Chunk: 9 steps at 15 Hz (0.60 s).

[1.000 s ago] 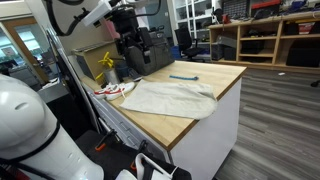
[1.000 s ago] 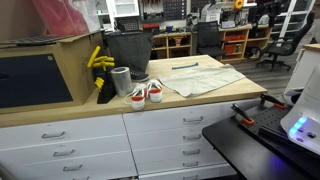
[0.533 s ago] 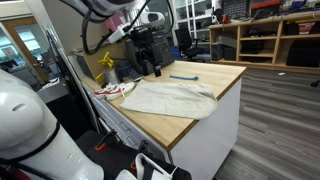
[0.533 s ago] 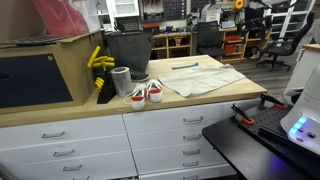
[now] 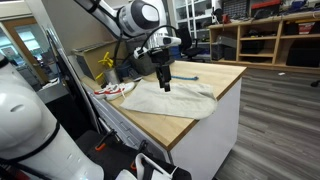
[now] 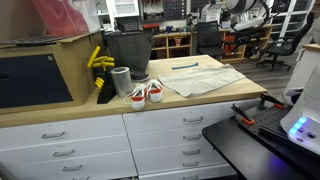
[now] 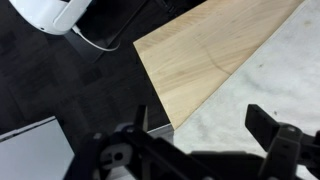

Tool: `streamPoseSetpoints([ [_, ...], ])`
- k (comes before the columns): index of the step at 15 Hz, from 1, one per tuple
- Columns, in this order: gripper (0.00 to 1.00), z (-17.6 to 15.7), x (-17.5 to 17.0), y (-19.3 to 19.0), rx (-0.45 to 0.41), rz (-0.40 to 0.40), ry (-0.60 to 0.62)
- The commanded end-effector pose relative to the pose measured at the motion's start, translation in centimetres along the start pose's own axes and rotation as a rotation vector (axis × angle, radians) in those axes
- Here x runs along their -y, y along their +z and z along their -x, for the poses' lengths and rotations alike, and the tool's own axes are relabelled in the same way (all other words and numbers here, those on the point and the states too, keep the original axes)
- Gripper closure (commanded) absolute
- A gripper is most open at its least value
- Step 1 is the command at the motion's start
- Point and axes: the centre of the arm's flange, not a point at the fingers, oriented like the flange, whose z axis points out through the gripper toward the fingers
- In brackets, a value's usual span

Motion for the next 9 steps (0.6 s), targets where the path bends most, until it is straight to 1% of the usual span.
streamPoseSetpoints([
  [1,0.00,-4.0,0.9,1.0,0.036,0.028,0.086],
  [5,0.00,-6.8,0.2,2.6,0.066,0.048,0.071],
  [7,0.00,-7.8,-0.1,3.1,0.087,0.055,0.015],
  [9,0.00,-8.8,-0.2,3.1,0.089,0.059,-0.025],
])
